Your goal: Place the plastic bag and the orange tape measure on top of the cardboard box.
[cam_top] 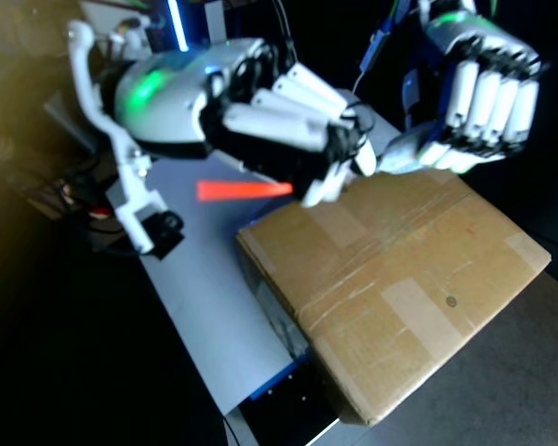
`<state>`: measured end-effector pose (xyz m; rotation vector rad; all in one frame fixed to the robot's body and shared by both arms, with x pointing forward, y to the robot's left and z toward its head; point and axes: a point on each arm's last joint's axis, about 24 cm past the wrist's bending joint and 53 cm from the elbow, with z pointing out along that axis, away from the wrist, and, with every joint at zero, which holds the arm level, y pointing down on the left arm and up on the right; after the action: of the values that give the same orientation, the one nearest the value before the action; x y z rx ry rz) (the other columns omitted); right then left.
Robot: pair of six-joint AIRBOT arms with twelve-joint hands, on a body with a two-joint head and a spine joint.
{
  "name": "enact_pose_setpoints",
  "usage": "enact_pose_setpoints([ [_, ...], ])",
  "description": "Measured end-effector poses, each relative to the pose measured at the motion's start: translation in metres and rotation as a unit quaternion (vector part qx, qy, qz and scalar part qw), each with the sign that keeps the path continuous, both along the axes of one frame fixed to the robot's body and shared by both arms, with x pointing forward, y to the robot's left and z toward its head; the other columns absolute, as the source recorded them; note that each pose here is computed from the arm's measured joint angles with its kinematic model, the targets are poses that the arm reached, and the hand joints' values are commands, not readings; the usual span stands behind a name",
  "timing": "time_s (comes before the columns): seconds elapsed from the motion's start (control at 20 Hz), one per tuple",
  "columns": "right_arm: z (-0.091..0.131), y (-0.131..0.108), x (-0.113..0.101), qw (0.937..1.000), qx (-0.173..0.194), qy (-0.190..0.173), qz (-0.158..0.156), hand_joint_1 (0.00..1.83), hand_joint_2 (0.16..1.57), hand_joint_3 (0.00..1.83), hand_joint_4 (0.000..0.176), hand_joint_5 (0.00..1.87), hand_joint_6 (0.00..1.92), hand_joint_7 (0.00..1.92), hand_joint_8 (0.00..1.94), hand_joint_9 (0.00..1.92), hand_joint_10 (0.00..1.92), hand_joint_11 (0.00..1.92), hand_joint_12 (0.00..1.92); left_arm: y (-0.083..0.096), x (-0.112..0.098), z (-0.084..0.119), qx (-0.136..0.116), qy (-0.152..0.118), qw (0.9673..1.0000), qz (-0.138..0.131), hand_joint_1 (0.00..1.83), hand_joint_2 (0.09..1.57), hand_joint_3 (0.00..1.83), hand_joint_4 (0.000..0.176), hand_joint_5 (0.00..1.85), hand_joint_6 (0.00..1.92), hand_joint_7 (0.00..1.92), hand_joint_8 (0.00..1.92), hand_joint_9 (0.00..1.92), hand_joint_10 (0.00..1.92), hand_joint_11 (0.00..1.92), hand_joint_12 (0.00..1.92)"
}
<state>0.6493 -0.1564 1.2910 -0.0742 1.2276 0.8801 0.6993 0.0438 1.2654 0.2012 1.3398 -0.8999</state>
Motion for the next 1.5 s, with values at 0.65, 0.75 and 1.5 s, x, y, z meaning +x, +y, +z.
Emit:
enact_pose_setpoints([
  [0.65,-0.017,0.006,0.029,0.9999,-0.008,0.003,-0.008,1.19,1.25,0.00,0.000,0.92,1.00,0.52,1.71,0.49,1.82,0.38,1.92,-0.008,0.023,-0.024,0.031,0.030,0.9990,0.006,1.37,1.15,0.00,0.000,0.77,1.14,0.88,1.08,0.96,1.27,0.84,1.39],
  [0.75,-0.019,0.008,0.033,0.9999,-0.008,0.003,-0.008,1.20,1.24,0.00,0.000,0.94,1.00,0.54,1.66,0.51,1.66,0.33,1.89,-0.007,0.025,-0.024,0.033,0.029,0.9990,0.008,1.37,1.15,0.00,0.000,0.76,1.16,0.87,1.13,0.94,1.25,0.82,1.34],
  [1.5,-0.031,0.017,0.033,0.9998,-0.012,0.017,0.000,0.98,0.97,0.00,0.000,0.55,0.85,0.39,1.17,0.34,1.28,0.08,1.69,0.001,0.026,-0.037,0.048,0.042,0.9979,0.013,0.94,1.07,0.00,0.000,0.81,0.01,0.63,0.28,0.27,0.72,0.00,1.59],
])
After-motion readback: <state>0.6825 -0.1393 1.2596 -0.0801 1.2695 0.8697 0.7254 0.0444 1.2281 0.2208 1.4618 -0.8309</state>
